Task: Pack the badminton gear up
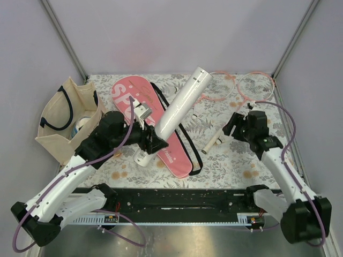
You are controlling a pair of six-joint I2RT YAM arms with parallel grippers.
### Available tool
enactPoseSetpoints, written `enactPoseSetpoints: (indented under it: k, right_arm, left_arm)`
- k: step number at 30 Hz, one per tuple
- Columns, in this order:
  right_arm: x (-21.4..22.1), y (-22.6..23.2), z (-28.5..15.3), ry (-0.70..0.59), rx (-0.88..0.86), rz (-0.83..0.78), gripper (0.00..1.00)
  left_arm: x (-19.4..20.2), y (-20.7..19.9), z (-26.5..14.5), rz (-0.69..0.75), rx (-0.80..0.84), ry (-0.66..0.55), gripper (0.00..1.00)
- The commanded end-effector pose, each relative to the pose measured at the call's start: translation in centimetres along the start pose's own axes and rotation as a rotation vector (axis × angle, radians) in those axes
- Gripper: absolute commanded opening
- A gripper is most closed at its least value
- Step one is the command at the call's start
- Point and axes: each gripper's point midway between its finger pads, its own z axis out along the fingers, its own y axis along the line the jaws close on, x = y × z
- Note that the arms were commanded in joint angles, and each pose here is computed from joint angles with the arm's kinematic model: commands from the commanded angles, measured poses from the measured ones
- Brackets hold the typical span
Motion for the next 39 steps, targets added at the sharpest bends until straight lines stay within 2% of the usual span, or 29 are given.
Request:
enactPoseSetpoints:
  k: [1, 6, 12, 17, 29, 31, 32, 34, 39]
  right_arm:
    - [-1.9, 0.1, 1.0, 0.118, -0.079, 0.006, 0.75]
    - [-2.2, -2.3, 3.7, 0.234, -0.104, 0.121, 0.73]
    - [-0.6, -3.2, 6.7, 0.404, -0.14, 0.151, 0.73]
    - [0.3, -3.5, 7.6, 0.44, -0.16, 0.145, 0.72]
    - [1.7, -4.6, 8.2, 0.493, -0.13, 0.151, 0.54]
    - [1.8, -4.9, 8.3, 0.498, -0.121, 0.145, 0.55]
    - [1.8, -5.0, 8.4, 0.5, -0.119, 0.145, 0.61]
    - [1.8, -5.0, 8.6, 0.507, -0.122, 0.144, 0.63]
    - [1.9, -4.3, 8.4, 0.521, -0.172, 0.154, 0.51]
  left_arm:
    - [-1.7, -2.3, -2.3, 0.148, 0.076, -0.072, 0.46]
    - [-0.5, -3.5, -2.8, 0.174, 0.159, -0.089, 0.46]
    - [0.5, -4.5, -2.6, 0.159, 0.237, -0.076, 0.46]
    - [1.2, -4.6, -2.5, 0.141, 0.25, -0.045, 0.46]
    - [2.6, -4.8, -2.2, 0.11, 0.296, 0.009, 0.46]
    - [2.9, -4.9, -2.2, 0.104, 0.306, 0.017, 0.46]
    - [3.1, -4.9, -2.2, 0.102, 0.308, 0.022, 0.46]
    - [3.3, -4.9, -2.1, 0.098, 0.309, 0.029, 0.46]
    - [3.4, -4.9, -2.1, 0.097, 0.312, 0.031, 0.46]
